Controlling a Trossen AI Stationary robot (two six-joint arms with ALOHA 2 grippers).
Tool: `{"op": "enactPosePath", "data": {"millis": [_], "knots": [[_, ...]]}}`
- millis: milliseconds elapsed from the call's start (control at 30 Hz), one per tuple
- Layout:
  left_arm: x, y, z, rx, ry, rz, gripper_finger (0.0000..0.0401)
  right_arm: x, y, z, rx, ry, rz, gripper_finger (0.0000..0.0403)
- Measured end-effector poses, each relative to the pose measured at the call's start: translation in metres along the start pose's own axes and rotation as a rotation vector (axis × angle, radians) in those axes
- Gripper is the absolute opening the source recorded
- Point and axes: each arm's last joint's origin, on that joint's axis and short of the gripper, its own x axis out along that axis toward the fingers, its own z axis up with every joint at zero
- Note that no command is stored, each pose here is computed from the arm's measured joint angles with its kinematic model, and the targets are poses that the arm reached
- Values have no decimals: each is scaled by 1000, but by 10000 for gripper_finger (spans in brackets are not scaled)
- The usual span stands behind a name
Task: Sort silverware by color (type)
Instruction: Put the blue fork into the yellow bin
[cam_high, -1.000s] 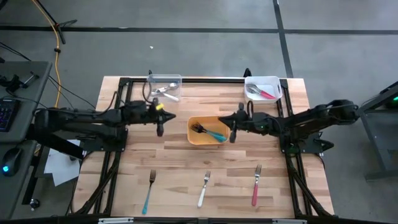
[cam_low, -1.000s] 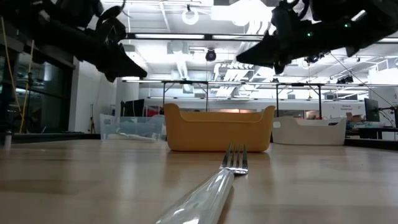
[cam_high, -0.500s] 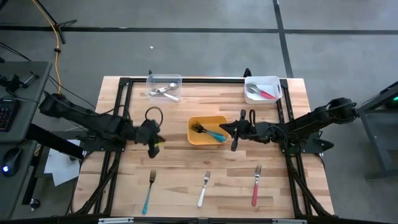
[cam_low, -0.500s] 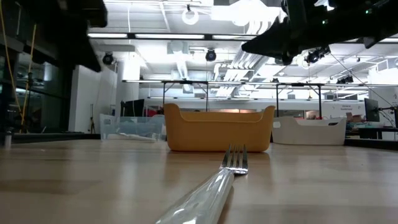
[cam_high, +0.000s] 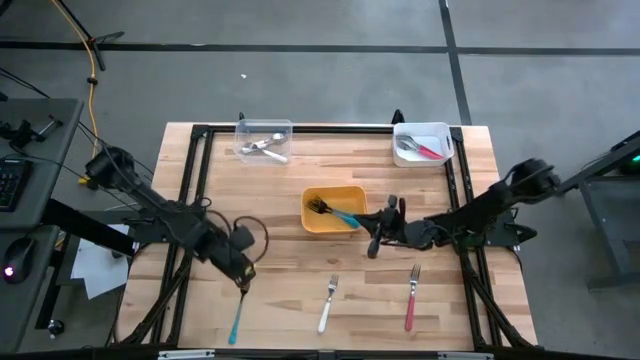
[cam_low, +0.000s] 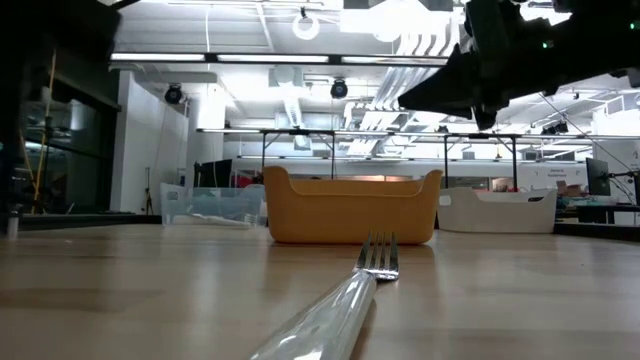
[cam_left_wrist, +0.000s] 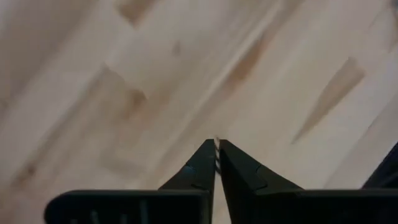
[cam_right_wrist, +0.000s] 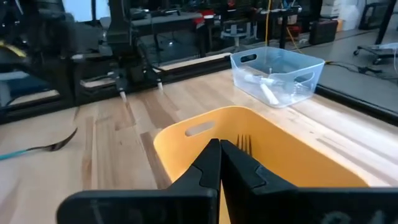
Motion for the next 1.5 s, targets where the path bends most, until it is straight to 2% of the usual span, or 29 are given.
{"op": "enactPosePath", "data": {"millis": [267, 467, 633, 767, 967, 1133, 1333, 1500], "knots": [[27, -24, -22, -130, 87, 76, 96, -5, 11, -8, 68, 0, 41, 0], [46, -34, -30, -213, 120, 78, 149, -14, 27, -18, 86, -29, 56, 0], [58, -34, -33, -261, 145, 132, 177, -20, 36, -24, 98, -50, 60, 0], [68, -35, -36, -297, 170, 161, 181, -22, 43, -20, 72, -68, 54, 0], [71, -45, -48, -374, 215, 98, 182, -21, 54, -10, 15, -93, 69, 0], [70, -46, -62, -430, 186, 107, 181, -20, 55, -10, 2, -87, 68, 0], [82, -47, -67, -424, 168, 146, 163, -20, 54, -11, 17, -83, 68, 0], [84, -46, -68, -397, 180, 159, 133, -20, 54, -15, 36, -52, 63, 0]]}}
